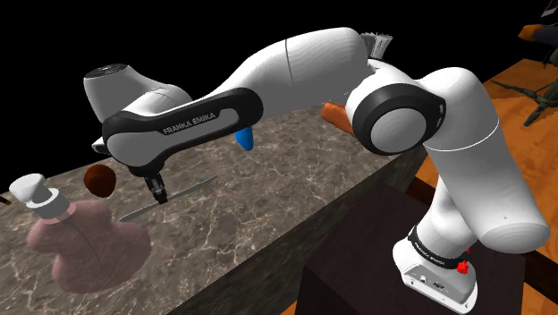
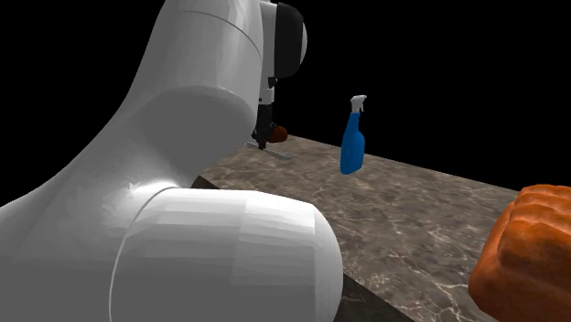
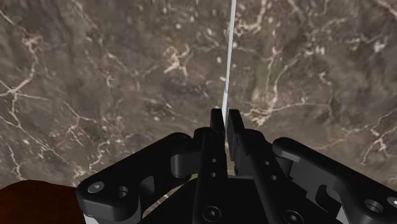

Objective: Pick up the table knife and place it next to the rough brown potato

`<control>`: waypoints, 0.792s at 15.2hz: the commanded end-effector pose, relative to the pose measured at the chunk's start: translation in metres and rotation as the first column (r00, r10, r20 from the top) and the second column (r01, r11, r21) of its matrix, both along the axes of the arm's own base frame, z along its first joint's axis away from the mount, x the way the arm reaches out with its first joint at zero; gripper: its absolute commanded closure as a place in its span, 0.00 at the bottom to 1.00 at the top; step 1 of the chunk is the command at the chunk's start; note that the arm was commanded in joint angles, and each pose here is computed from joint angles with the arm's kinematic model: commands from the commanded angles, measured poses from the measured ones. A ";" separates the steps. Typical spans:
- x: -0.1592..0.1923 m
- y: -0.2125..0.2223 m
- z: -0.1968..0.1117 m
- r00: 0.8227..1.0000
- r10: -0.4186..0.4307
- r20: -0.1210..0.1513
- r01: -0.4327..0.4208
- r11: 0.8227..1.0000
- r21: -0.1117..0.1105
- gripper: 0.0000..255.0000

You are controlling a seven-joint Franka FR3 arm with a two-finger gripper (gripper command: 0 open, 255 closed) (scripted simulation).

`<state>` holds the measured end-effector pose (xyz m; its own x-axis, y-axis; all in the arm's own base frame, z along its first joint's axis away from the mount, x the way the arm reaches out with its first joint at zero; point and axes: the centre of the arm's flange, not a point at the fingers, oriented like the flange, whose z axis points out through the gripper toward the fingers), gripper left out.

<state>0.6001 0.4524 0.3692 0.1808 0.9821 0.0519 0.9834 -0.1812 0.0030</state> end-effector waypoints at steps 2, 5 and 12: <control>0.000 0.000 0.000 1.000 0.000 0.000 0.000 1.000 0.000 1.00; 0.000 0.000 0.000 1.000 0.000 0.000 0.000 1.000 0.000 0.00; -0.001 -0.003 0.050 1.000 0.000 0.000 0.000 1.000 0.000 0.00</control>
<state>0.6004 0.4509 0.4084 0.1806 0.9821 0.0532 0.9835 -0.1810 0.0040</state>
